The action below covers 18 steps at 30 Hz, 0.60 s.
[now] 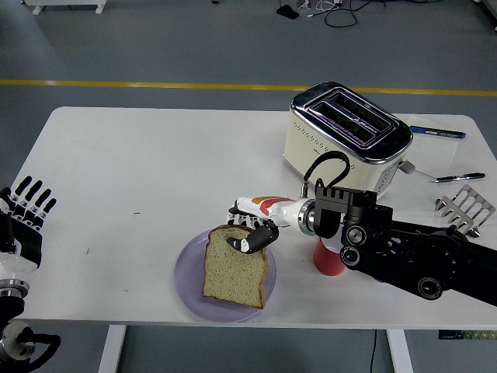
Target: Push plate across desktop,pick up the break from the machine,place the break in the plate
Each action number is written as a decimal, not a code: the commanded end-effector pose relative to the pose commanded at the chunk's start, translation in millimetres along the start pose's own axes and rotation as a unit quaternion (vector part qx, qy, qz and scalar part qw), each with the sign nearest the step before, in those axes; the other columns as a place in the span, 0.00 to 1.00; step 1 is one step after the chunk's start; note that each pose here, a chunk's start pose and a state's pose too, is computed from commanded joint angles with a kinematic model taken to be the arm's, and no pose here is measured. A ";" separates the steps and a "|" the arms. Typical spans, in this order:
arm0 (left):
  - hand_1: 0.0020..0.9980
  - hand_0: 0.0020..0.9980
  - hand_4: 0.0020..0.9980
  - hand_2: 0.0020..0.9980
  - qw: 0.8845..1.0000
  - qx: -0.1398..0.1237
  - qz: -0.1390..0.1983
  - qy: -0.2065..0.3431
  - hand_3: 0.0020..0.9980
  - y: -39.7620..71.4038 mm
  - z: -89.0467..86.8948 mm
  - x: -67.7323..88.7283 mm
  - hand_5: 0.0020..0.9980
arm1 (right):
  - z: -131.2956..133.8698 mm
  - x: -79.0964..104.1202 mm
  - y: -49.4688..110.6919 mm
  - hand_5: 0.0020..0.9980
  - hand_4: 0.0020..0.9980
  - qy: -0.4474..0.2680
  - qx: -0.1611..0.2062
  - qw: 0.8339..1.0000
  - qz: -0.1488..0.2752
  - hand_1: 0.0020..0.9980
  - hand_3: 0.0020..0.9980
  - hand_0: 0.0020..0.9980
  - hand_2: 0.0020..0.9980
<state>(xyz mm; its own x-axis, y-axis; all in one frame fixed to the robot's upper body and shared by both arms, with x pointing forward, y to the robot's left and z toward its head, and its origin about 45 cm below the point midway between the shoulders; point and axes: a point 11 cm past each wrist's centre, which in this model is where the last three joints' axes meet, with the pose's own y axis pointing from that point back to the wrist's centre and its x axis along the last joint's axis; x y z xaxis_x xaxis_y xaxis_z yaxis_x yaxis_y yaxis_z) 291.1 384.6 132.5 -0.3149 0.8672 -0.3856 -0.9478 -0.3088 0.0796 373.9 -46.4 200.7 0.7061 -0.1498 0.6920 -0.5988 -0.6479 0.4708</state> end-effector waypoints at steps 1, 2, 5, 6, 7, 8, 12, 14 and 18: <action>0.81 0.80 0.51 0.85 1.000 0.000 0.000 0.000 0.80 0.0 -0.3 -0.3 1.00 | 0.1 -0.2 -1.8 0.14 0.26 -0.006 0.001 1.000 0.001 0.15 0.34 0.12 0.29; 0.81 0.80 0.51 0.85 1.000 0.001 -0.001 0.000 0.80 0.1 -0.8 -0.7 1.00 | -0.4 -0.2 -4.0 0.14 0.26 -0.012 0.003 1.000 0.003 0.15 0.34 0.12 0.29; 0.81 0.80 0.51 0.85 1.000 0.003 -0.002 0.000 0.80 0.7 -2.3 -1.1 1.00 | -0.8 0.9 -10.3 0.13 0.28 -0.026 0.011 1.000 0.009 0.27 0.40 0.27 0.36; 0.81 0.80 0.51 0.85 1.000 0.004 -0.002 -0.001 0.80 1.0 -2.7 -1.0 1.00 | -0.4 0.1 -12.7 0.13 0.28 -0.033 0.012 0.999 0.010 0.27 0.40 0.27 0.36; 0.81 0.80 0.51 0.85 1.000 0.004 -0.001 -0.001 0.80 1.2 -2.9 -1.0 1.00 | 0.1 -0.2 -13.7 0.13 0.28 -0.037 0.013 0.999 0.010 0.27 0.40 0.27 0.36; 0.81 0.80 0.51 0.85 1.000 0.004 -0.001 -0.001 0.80 1.2 -3.0 -0.9 1.00 | 1.6 -1.9 -15.1 0.13 0.28 -0.040 0.012 0.999 0.009 0.27 0.40 0.27 0.36; 0.81 0.80 0.51 0.85 1.000 0.002 0.001 0.000 0.80 1.0 -2.5 -0.2 1.00 | 11.6 -12.0 -19.7 0.13 0.28 -0.048 0.002 0.999 -0.006 0.35 0.45 0.33 0.41; 0.81 0.80 0.51 0.85 1.000 0.001 0.002 0.000 0.80 1.0 -2.1 0.5 1.00 | 17.1 -15.7 -21.6 0.13 0.28 -0.049 -0.004 0.999 -0.010 0.35 0.45 0.33 0.41; 0.81 0.80 0.51 0.85 1.000 0.000 0.003 0.000 0.80 0.9 -1.6 0.9 1.00 | 24.2 -18.8 -24.9 0.15 0.28 -0.050 -0.009 0.999 -0.011 0.40 0.48 0.35 0.45</action>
<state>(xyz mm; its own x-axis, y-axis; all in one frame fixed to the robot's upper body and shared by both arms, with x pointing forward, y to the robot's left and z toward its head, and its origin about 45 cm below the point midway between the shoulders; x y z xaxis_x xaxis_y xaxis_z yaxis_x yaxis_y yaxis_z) 290.1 384.5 130.7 -0.3213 0.8649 -0.3856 -0.9457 -0.3145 0.0824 384.7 -45.6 162.8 0.7525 -0.2111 0.6238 -0.5895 -0.6381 0.4953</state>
